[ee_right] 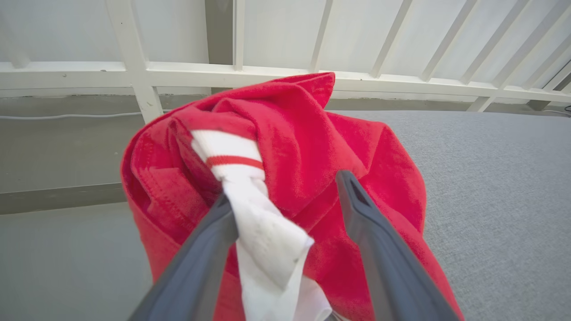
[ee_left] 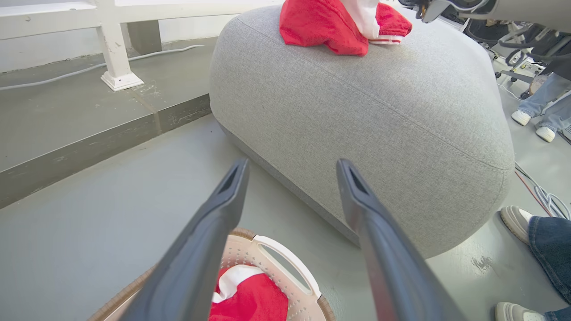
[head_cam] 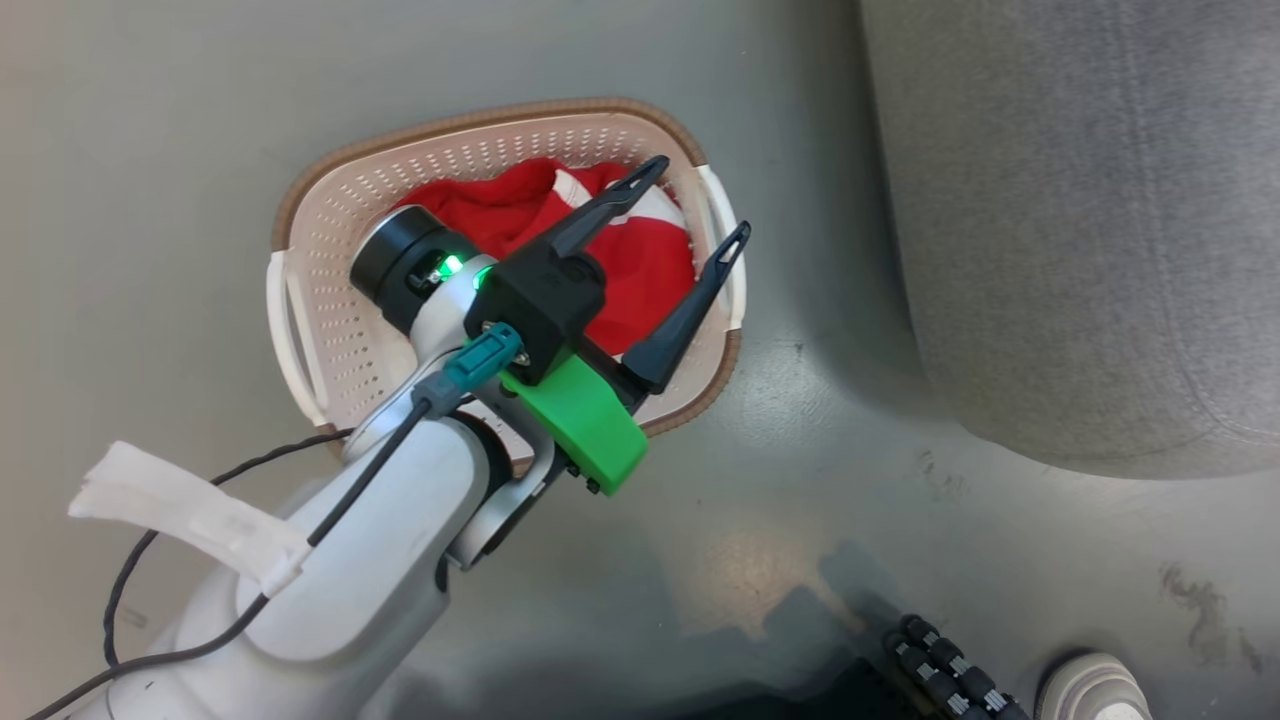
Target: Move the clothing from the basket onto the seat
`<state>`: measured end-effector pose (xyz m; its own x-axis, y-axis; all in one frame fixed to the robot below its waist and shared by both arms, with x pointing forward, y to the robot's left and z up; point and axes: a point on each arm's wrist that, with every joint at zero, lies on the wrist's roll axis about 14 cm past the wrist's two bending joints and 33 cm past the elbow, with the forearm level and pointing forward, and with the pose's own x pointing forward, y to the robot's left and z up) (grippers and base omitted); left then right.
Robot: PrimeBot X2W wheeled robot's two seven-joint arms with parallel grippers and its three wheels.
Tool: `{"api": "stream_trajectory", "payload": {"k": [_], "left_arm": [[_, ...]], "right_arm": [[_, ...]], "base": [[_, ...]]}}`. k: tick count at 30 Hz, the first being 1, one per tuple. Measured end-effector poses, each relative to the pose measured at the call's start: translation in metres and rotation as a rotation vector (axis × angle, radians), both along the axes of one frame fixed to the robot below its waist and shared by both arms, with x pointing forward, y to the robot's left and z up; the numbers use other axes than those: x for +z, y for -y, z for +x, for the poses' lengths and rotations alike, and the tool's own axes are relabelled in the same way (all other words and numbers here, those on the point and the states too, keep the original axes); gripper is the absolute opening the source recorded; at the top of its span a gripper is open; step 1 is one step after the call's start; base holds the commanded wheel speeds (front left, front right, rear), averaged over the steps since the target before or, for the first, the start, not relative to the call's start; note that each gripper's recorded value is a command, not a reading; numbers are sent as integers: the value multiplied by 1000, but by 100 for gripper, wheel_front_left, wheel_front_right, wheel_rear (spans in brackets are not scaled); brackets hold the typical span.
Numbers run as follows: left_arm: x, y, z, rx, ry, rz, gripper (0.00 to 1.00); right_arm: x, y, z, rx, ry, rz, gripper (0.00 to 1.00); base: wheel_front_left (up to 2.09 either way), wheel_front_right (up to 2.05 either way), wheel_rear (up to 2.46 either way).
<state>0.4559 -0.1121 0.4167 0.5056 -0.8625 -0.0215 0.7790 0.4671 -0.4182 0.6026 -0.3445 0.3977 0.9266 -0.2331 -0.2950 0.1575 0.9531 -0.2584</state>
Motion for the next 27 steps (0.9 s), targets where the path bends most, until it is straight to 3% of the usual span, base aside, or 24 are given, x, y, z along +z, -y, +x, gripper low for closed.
{"api": "stream_trajectory", "payload": {"k": [7, 17, 27], "left_arm": [[7, 3, 4, -4, 22, -13, 100], [20, 15, -1, -28, 40, -43, 100], [41, 11, -5, 22, 55, -78, 100]], "right_arm": [[10, -4, -12, 39, 37, 3, 100], [6, -4, -60, 54, 3, 8, 100], [35, -17, -86, 85, 55, 10, 100]], "base": [[0, 0, 0], [0, 0, 0], [0, 0, 0]]}}
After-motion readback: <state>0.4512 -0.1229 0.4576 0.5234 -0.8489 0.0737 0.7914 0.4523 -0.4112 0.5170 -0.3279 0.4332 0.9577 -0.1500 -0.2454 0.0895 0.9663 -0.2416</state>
